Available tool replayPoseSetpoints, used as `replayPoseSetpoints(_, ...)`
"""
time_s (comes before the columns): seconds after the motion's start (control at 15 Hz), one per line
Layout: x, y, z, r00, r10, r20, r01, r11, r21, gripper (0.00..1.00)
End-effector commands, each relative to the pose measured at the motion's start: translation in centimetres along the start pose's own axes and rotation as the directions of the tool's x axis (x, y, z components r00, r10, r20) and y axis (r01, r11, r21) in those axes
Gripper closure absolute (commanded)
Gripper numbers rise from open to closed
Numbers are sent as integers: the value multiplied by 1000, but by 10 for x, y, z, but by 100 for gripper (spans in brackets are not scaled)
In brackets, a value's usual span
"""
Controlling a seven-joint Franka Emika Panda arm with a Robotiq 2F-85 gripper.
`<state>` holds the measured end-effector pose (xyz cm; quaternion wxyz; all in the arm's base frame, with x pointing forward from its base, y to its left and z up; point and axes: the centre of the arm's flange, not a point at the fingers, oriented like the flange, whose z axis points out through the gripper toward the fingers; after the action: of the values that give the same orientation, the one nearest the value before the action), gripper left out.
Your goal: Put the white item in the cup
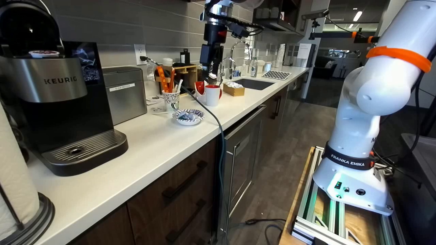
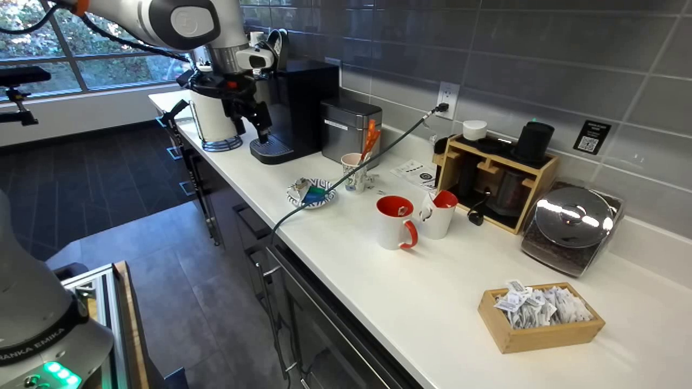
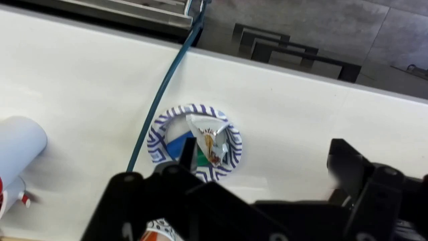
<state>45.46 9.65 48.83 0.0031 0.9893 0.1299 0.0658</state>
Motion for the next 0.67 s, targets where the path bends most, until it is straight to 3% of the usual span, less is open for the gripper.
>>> replayPoseSetpoints(0.0,43,1,18,990,-45,-133,44,999,-16,0)
replayPoseSetpoints(0.2,76,1,49,982,-14,-189,13,1000,-7,0)
replayPoseSetpoints(0.4,90,-2,94,995,-9,-95,10,1000,4,0)
replayPoseSetpoints(0.6,106,-5,130,996,33,-78,-33,999,2,0)
